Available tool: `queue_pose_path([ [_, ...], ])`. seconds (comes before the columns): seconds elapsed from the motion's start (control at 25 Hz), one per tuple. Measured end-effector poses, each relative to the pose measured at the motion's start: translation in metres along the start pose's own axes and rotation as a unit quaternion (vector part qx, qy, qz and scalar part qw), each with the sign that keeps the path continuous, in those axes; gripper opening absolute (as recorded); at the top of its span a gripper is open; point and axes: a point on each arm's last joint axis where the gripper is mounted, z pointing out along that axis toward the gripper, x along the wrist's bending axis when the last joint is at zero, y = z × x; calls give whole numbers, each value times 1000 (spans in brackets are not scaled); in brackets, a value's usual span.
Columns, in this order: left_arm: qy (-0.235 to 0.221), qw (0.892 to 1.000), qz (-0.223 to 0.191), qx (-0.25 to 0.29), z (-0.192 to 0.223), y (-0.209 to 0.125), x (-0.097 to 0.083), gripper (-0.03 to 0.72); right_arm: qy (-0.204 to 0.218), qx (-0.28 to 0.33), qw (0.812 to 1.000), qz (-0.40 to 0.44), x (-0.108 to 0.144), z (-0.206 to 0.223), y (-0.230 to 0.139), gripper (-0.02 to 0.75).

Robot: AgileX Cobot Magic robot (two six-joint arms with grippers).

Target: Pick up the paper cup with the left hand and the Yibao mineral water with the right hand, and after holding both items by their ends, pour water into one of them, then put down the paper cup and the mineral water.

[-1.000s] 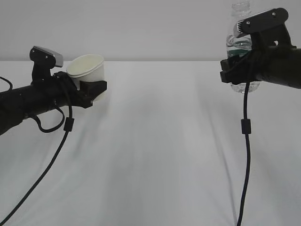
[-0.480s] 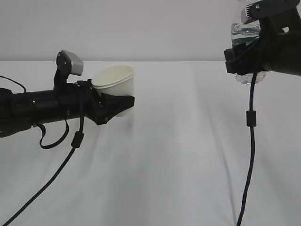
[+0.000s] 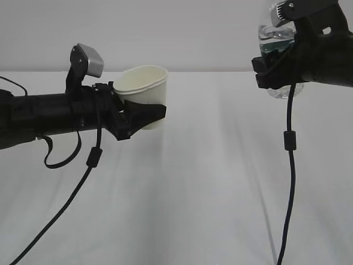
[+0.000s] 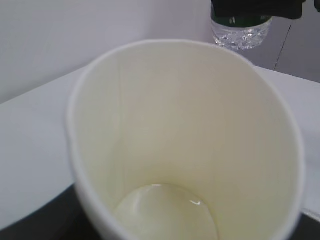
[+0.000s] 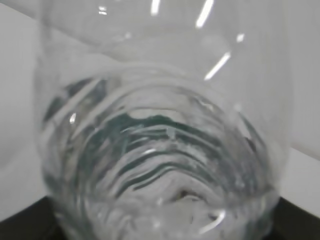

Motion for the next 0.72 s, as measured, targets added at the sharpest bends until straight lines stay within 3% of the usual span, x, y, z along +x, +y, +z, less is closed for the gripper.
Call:
queue_pose_path([
  [0.72, -44, 999, -6, 15, 2, 9, -18, 463, 41, -13, 998, -54, 23, -21, 18, 489],
])
